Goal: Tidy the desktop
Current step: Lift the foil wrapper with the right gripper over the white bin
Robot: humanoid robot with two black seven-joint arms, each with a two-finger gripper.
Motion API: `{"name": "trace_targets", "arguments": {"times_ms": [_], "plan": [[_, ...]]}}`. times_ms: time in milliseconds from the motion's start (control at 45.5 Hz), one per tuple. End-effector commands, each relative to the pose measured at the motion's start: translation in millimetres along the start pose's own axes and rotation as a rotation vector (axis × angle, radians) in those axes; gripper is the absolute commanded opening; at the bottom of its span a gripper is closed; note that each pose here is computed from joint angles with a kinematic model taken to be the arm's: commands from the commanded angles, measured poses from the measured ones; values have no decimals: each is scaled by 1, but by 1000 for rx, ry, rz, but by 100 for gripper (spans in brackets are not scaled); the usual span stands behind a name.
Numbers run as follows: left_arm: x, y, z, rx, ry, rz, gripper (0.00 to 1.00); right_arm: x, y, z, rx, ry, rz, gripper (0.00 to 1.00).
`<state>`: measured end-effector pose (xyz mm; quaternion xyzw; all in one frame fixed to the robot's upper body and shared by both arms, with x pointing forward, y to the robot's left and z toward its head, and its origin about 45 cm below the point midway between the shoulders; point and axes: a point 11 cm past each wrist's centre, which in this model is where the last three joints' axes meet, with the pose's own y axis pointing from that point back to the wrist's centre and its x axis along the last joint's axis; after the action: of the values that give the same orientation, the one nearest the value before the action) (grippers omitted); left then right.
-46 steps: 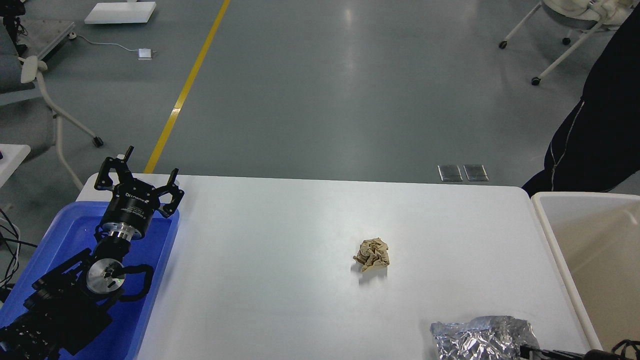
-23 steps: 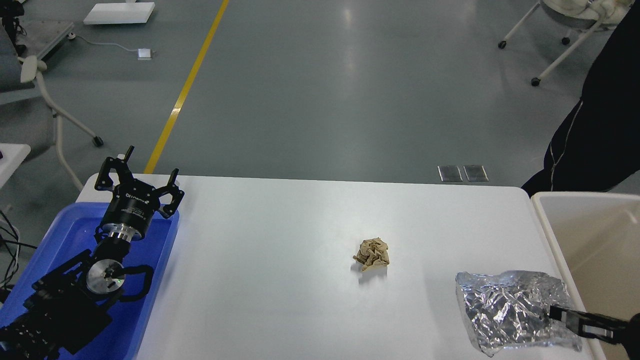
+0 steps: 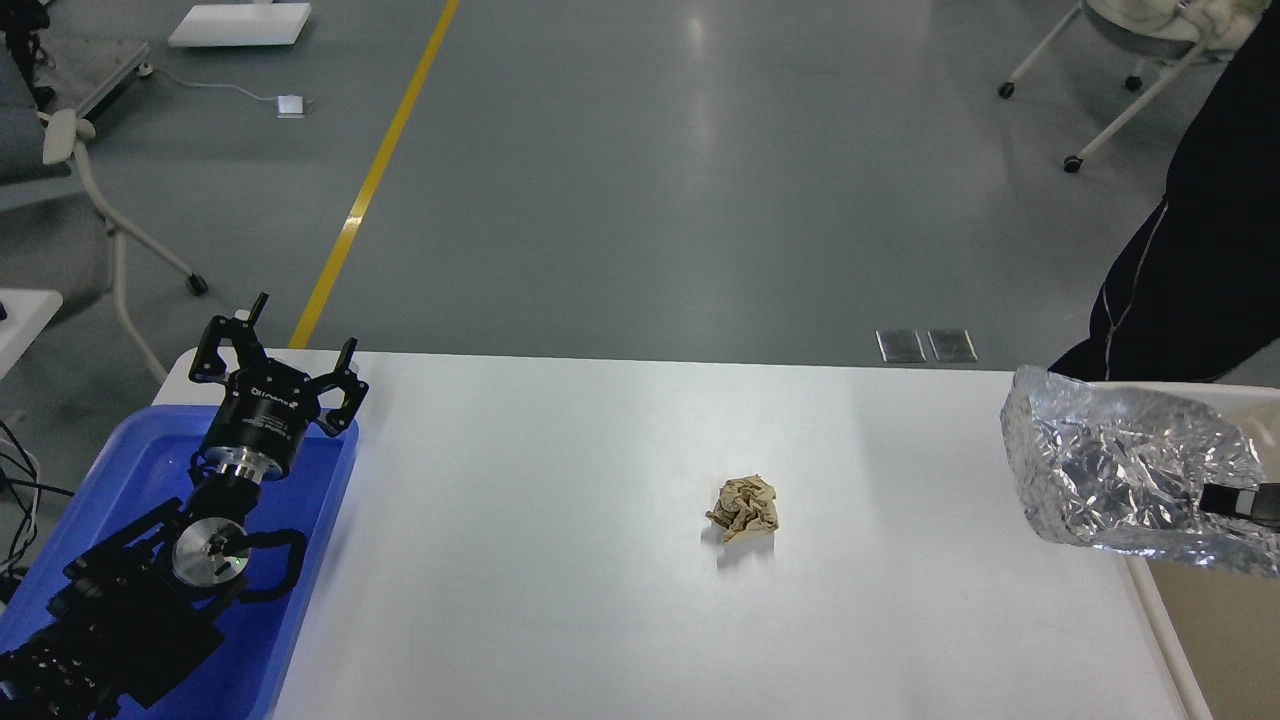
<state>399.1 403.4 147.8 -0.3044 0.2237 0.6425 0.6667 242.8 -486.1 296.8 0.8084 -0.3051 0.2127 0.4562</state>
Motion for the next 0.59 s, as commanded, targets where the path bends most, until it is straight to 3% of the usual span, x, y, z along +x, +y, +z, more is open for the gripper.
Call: {"name": "trace_targets", "arguments": {"times_ms": [0, 329, 571], "plan": [[0, 0, 0, 0, 0, 0, 100, 37, 30, -20, 26, -29, 34, 0], [0, 0, 0, 0, 0, 0, 100, 45, 34, -10, -7, -36, 60, 0], [0, 0, 0, 0, 0, 0, 100, 78, 34, 73, -188, -189, 235, 0]]}}
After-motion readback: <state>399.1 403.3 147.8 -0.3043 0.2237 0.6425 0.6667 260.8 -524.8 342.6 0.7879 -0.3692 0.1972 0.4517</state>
